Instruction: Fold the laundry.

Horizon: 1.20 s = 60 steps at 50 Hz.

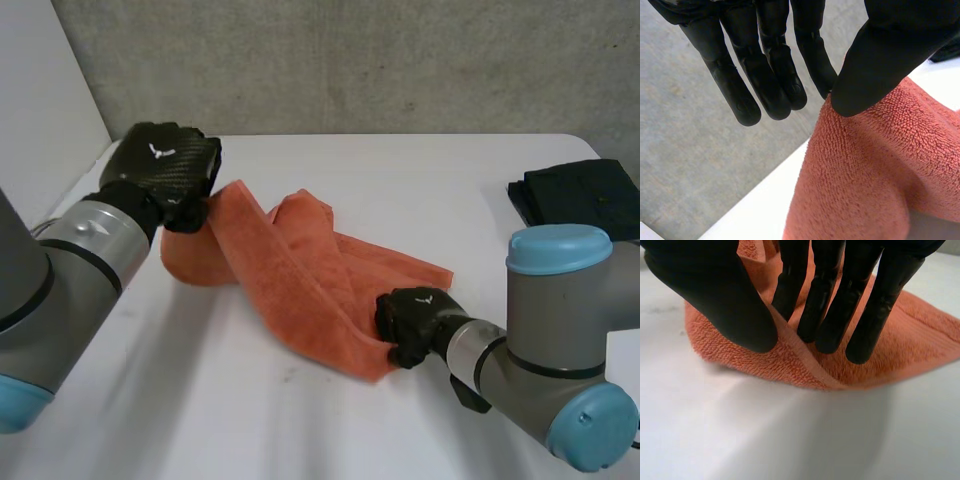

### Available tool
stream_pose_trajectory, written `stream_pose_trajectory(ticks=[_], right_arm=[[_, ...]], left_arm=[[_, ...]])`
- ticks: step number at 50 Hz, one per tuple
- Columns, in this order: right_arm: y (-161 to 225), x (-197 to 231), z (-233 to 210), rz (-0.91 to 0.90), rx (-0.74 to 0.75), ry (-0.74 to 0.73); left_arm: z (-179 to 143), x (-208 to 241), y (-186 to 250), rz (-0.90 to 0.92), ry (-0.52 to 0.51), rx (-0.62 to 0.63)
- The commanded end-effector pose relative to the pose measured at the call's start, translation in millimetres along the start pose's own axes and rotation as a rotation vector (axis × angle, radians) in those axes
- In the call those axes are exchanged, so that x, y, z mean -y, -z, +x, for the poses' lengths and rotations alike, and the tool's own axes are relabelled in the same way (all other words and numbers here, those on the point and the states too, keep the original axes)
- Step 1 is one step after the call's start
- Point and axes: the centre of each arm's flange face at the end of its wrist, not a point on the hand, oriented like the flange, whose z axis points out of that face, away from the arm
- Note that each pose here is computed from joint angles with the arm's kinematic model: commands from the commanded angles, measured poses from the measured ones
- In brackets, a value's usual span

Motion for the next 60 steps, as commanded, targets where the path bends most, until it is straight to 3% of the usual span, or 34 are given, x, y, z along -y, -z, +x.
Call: stream_pose_trajectory(ticks=[1, 6, 11, 15, 18, 20, 27, 39, 48, 60], right_arm=[[17.7, 44.3, 1.9, 0.137, -0.016, 0.04], [66.7, 112.4, 11.8, 0.355, -0.102, 0.184], [144.3, 182.0, 23.3, 0.615, -0.299, 0.421], [182.5, 208.8, 24.1, 0.704, -0.423, 0.496], [189.4, 216.2, 21.6, 0.689, -0.439, 0.507], [185.6, 214.1, 20.4, 0.656, -0.424, 0.505], [99.7, 171.8, 11.1, 0.364, -0.25, 0.485], [13.3, 124.9, 24.2, 0.159, -0.176, 0.397], [14.9, 107.1, 30.0, 0.072, -0.14, 0.214], [29.5, 80.4, 68.3, -0.004, -0.225, 0.107]], left_arm=[[-13.2, 31.8, 8.6, 0.098, 0.059, 0.043], [-29.1, 52.1, 22.9, 0.165, 0.097, 0.09], [-39.3, 55.5, 34.0, 0.179, 0.11, 0.125], [-38.3, 48.8, 43.0, 0.156, 0.124, 0.123], [-34.6, 37.6, 47.3, 0.122, 0.135, 0.116], [-31.1, 27.2, 48.8, 0.09, 0.143, 0.108], [-14.8, -16.0, 32.1, -0.058, 0.171, 0.057], [-5.6, -63.8, -38.2, -0.197, 0.174, 0.057], [5.2, -96.4, -20.3, -0.341, 0.157, 0.087], [3.2, -86.2, 7.5, -0.317, 0.153, 0.088]])
